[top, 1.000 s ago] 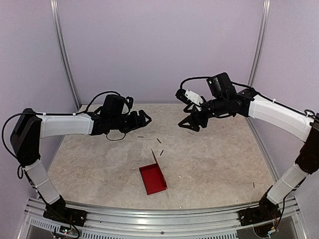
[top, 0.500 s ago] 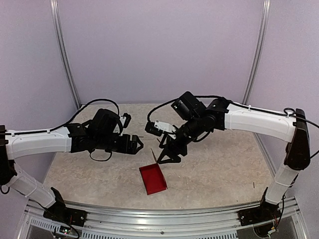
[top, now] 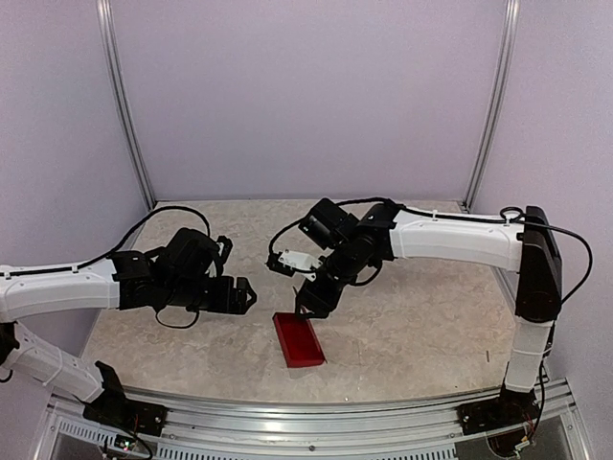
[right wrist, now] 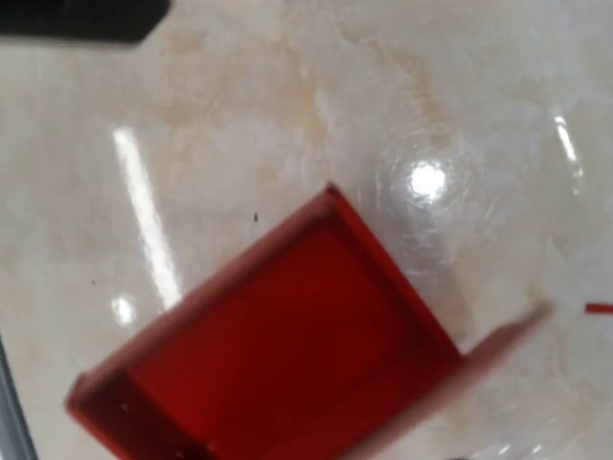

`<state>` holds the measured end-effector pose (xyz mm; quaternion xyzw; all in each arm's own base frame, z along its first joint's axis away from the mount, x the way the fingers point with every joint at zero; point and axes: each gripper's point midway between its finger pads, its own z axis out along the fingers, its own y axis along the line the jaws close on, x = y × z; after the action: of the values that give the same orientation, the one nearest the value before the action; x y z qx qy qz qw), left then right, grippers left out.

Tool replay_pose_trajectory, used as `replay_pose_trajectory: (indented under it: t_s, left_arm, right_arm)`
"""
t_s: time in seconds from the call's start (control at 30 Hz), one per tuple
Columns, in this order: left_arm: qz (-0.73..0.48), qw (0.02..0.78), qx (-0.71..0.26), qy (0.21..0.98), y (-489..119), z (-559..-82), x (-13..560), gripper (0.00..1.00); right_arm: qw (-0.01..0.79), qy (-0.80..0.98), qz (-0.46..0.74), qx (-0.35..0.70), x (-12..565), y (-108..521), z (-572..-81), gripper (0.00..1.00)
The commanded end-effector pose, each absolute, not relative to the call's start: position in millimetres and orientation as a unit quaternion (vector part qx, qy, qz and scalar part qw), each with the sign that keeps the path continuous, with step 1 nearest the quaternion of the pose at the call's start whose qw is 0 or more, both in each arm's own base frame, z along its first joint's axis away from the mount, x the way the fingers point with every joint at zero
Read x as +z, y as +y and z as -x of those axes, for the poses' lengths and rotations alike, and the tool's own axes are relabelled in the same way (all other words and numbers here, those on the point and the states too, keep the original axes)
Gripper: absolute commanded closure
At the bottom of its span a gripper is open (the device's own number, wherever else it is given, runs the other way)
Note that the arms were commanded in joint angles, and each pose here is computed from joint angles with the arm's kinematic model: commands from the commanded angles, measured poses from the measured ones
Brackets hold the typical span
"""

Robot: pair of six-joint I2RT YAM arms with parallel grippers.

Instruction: Fold the paper box

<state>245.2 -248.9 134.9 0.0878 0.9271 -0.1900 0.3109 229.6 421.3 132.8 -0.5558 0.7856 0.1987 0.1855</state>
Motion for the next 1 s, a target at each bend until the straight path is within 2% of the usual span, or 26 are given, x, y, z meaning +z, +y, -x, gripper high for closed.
replay_pose_trajectory:
  t_s: [0.0, 0.07, 0.17, 0.33, 0.4, 0.53, 0.7, 0.97]
  left_arm:
    - [-0.079, 0.304, -0.179, 0.932, -242, -240, 131, 0.12]
    - [-0.081, 0.304, -0.179, 0.932, -243, -239, 131, 0.12]
    - [-0.085, 0.304, -0.183, 0.931, -246, -239, 131, 0.12]
    - [-0.094, 0.295, -0.193, 0.931, -255, -238, 124, 0.12]
    - [-0.105, 0.291, -0.204, 0.929, -264, -235, 121, 0.12]
    - [-0.124, 0.279, -0.234, 0.923, -284, -229, 114, 0.12]
    - [-0.159, 0.246, -0.241, 0.925, -303, -211, 92, 0.15]
    - [-0.176, 0.210, -0.237, 0.932, -323, -189, 64, 0.17]
  right_arm:
    - [0.194, 0.793, 0.557, 0.154, 135, 407, -231, 0.49]
    - [0.198, 0.790, 0.560, 0.149, 137, 404, -230, 0.55]
    - [0.206, 0.789, 0.562, 0.137, 140, 397, -232, 0.56]
    - [0.211, 0.788, 0.563, 0.134, 143, 393, -231, 0.51]
    - [0.216, 0.789, 0.562, 0.125, 144, 390, -233, 0.42]
    - [0.215, 0.790, 0.562, 0.118, 142, 385, -235, 0.41]
    - [0.205, 0.796, 0.554, 0.130, 140, 380, -234, 0.51]
    - [0.188, 0.811, 0.535, 0.147, 138, 366, -242, 0.54]
